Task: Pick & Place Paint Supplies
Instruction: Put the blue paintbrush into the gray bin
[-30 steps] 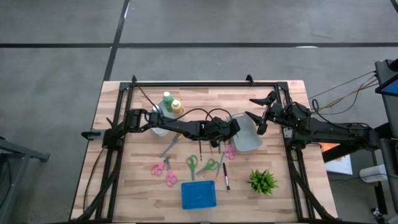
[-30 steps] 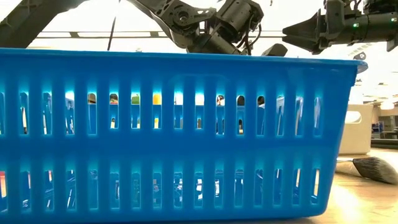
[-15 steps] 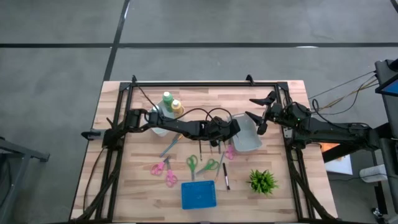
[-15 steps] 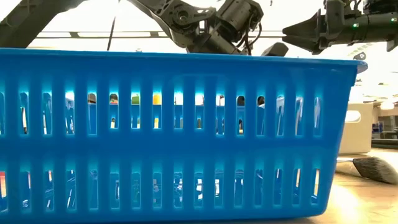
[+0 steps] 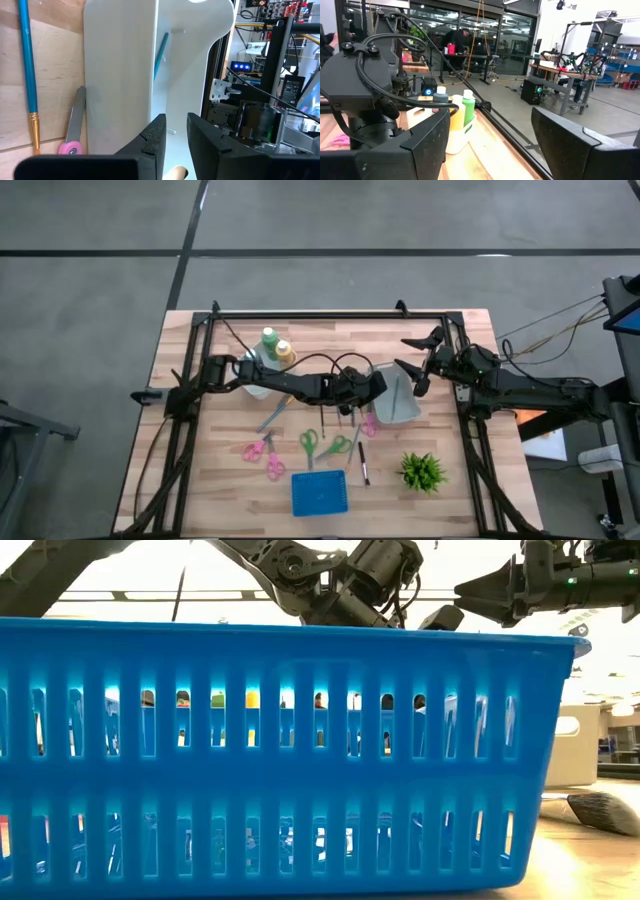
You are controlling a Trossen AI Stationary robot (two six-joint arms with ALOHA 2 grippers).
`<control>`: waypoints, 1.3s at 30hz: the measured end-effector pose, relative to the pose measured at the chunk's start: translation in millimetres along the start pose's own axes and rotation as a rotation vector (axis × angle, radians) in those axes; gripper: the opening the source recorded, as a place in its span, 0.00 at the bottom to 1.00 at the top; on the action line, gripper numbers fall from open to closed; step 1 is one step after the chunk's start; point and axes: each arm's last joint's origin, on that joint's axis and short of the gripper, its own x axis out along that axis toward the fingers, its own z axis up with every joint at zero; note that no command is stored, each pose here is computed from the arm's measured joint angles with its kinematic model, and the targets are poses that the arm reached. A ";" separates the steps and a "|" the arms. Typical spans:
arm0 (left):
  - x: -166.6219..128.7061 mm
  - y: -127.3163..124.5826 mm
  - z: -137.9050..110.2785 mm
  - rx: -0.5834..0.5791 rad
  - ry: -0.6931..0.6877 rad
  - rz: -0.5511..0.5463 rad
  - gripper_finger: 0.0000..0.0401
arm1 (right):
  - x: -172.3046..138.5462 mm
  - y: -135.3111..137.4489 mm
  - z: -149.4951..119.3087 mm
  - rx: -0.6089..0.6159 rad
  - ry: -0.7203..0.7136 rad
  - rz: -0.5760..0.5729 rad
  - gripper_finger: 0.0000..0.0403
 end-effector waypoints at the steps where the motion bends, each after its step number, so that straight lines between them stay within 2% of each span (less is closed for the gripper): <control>1: 0.0 0.0 0.0 0.000 0.000 0.000 0.20 | 0.0 0.0 0.0 0.000 0.000 0.000 0.69; 6: -0.7 -0.6 0.1 0.013 0.000 -0.001 0.20 | 0.0 0.0 0.0 -0.002 0.000 0.000 0.69; 11: -8.2 -6.2 3.4 0.095 -0.018 0.005 0.21 | 0.0 0.0 0.0 -0.002 0.000 0.000 0.69; 19: -45.2 -30.3 14.9 0.214 -0.083 0.048 0.21 | 0.1 0.0 -0.2 0.000 0.002 0.000 0.69; 22: -61.0 -38.1 19.6 0.295 -0.103 0.075 0.21 | 0.1 0.0 -0.3 -0.001 0.002 0.000 0.69; 27: -91.1 -55.2 27.3 0.561 -0.110 0.089 0.21 | 0.1 0.0 -0.2 0.000 0.002 0.000 0.69; 30: -105.2 -65.8 28.6 0.821 -0.100 0.060 0.21 | 0.1 0.0 -0.2 -0.002 0.001 0.000 0.69; 34: -118.1 -71.6 25.5 1.225 -0.080 0.056 0.21 | 0.0 0.0 -0.2 -0.002 0.001 0.000 0.69; 35: -121.2 -71.3 23.7 1.288 -0.079 0.058 0.21 | 0.0 0.0 -0.2 -0.002 0.001 0.000 0.69; 39: -131.7 -61.5 18.0 1.341 -0.123 0.045 0.21 | 0.0 0.0 -0.1 -0.002 0.001 0.000 0.69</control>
